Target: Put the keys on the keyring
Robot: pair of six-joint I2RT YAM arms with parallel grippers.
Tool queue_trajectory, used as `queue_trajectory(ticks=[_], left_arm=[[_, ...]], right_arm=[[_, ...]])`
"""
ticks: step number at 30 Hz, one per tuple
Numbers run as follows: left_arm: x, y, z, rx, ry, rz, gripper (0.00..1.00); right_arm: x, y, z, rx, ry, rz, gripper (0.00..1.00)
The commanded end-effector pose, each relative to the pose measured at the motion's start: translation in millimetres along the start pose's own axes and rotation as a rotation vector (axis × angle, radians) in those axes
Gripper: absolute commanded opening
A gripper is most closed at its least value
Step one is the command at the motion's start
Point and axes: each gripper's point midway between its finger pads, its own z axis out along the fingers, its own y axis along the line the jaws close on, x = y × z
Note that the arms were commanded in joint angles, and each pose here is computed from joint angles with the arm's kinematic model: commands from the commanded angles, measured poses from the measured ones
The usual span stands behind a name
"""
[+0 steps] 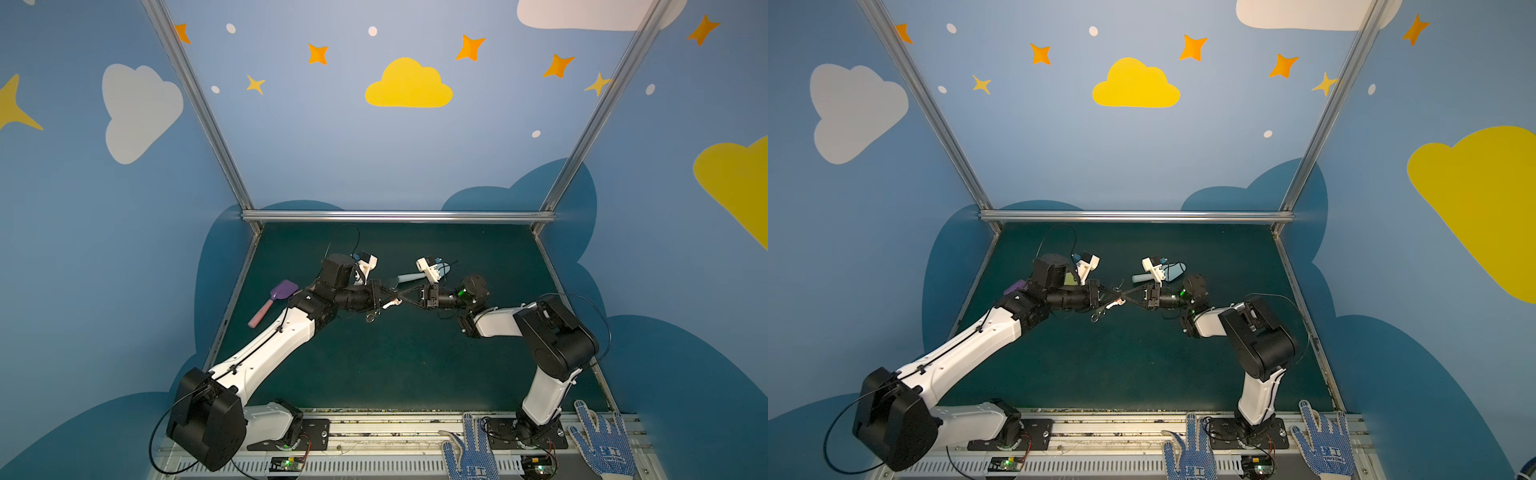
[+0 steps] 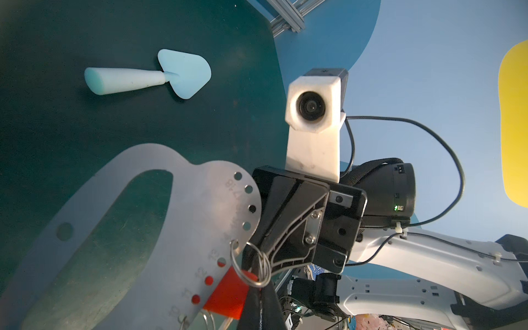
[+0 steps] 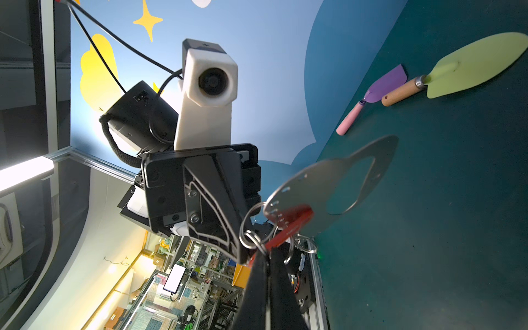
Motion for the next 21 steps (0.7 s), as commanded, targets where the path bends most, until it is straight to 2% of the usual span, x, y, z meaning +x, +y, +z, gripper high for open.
queue_trajectory(ticks=[1, 4, 7, 10, 21], left_arm=[[15.6, -24.0, 7.9, 0.073, 0.075, 0.041, 0.04], [16.6, -11.7, 6.5, -0.003, 0.078, 0.041, 0.04], [18.9, -3.1, 6.1, -0.059, 0.1, 0.055, 0.04], [22.0, 4.7, 6.8, -0.111, 0.14, 0.06, 0.04], [28.8, 15.4, 13.3, -0.175, 0.259, 0.086, 0.04]], right_arm=[[-1.4, 17.0, 12.6, -0.05, 0.009, -0.089, 0.0], [-2.7, 8.4, 7.9, -0.03, -0.008, -0.069, 0.0], [-4.9, -1.6, -1.0, 0.0, -0.032, -0.049, 0.12], [0.4, -10.1, -6.9, 0.049, -0.025, -0.037, 0.19], [25.1, -23.3, -37.8, 0.328, 0.035, -0.076, 0.23]])
